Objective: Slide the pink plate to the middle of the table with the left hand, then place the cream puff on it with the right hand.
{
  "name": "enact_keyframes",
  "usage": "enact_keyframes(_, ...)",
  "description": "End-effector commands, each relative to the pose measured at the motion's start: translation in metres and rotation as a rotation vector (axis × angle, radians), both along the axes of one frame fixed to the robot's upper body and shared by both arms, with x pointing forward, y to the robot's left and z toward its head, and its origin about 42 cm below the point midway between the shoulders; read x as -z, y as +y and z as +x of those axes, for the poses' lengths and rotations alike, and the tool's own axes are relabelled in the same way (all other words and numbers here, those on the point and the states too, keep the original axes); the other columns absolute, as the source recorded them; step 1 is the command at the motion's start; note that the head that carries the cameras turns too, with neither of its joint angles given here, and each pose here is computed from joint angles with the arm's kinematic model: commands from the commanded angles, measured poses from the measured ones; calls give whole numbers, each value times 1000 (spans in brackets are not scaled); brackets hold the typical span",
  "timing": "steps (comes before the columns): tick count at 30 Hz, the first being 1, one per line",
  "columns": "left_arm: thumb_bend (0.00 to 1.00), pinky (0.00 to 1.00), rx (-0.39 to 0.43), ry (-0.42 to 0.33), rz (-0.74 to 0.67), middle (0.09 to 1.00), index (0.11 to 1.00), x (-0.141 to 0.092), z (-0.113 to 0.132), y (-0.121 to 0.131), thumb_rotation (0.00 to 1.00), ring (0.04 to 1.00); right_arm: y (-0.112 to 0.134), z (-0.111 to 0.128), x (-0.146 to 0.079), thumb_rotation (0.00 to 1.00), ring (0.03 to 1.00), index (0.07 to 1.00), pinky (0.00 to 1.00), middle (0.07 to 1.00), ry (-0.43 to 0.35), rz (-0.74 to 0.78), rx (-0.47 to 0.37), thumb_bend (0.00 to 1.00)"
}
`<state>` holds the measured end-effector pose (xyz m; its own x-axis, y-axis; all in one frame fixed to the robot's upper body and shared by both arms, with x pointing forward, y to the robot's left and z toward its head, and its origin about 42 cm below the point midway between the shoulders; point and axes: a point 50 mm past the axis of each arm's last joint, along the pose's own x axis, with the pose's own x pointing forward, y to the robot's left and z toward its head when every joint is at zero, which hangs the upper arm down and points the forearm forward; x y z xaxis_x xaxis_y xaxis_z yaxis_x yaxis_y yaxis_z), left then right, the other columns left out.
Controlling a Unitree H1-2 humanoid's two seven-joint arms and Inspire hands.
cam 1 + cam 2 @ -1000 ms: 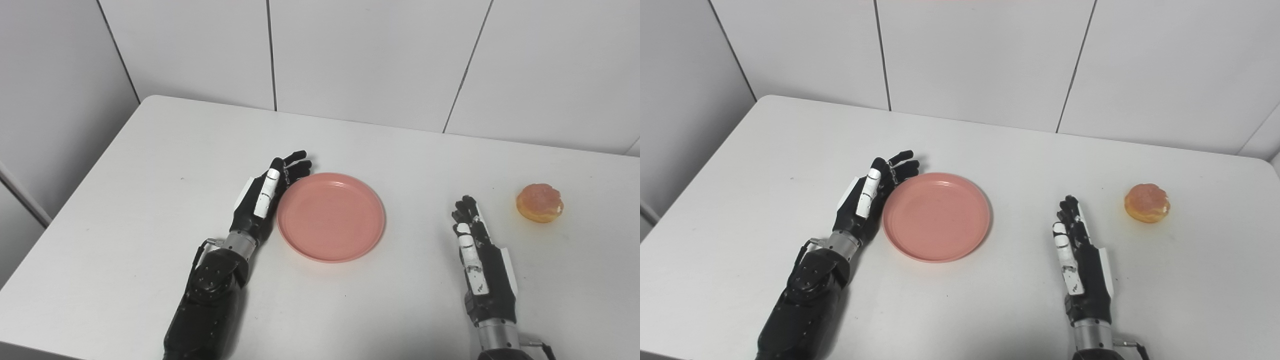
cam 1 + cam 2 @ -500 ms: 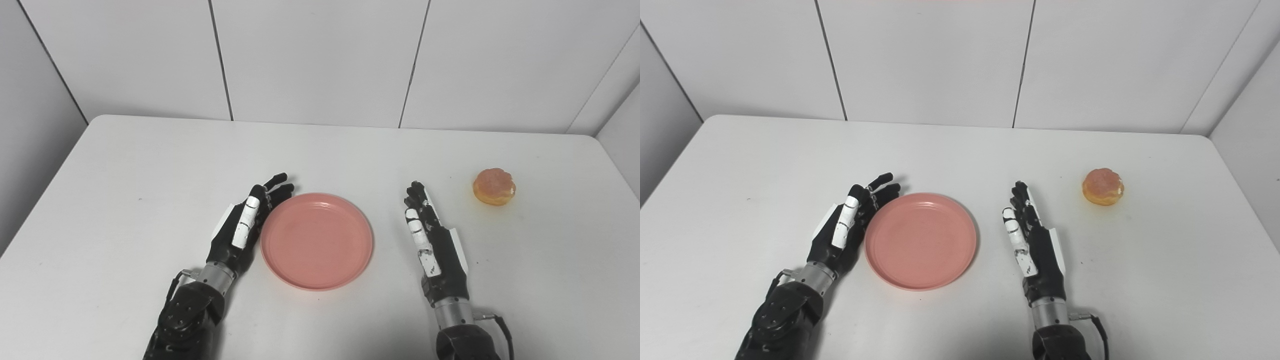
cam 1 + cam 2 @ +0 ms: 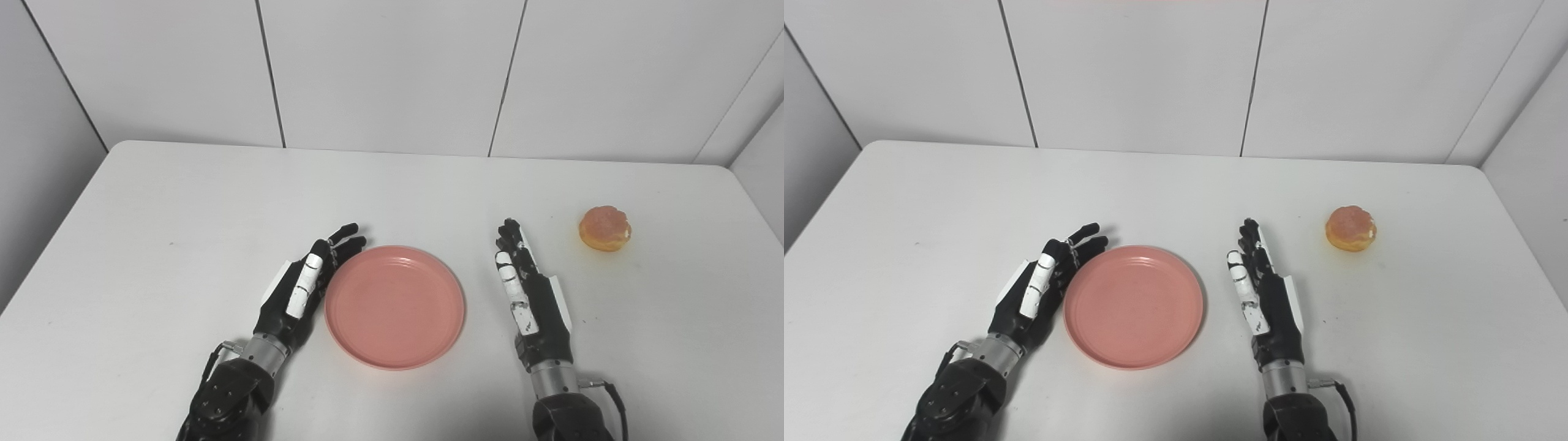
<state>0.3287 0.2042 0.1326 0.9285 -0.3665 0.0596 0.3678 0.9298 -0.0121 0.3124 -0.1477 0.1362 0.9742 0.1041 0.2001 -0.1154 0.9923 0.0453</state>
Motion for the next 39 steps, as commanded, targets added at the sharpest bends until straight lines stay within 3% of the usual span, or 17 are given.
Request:
enact_keyframes(1,693,936,50,4,-13,863,851,-2,-6,-8,1000,914,5,5,-13,847,978,971,1000,969,-53,5,-9,543)
enact_keyframes(18,646,939,114,43,-22,880,867,-8,-14,-14,1000,916,4,5,-13,835,978,973,1000,970,-45,10,-14,556)
enact_keyframes(29,677,907,138,36,-3,874,863,-2,-14,-20,1000,905,3,8,-12,829,978,967,1000,966,-50,17,-14,545)
enact_keyframes(39,672,950,137,31,-4,923,899,6,-13,-23,1000,950,-3,17,-12,817,968,951,1000,952,-34,12,40,552)
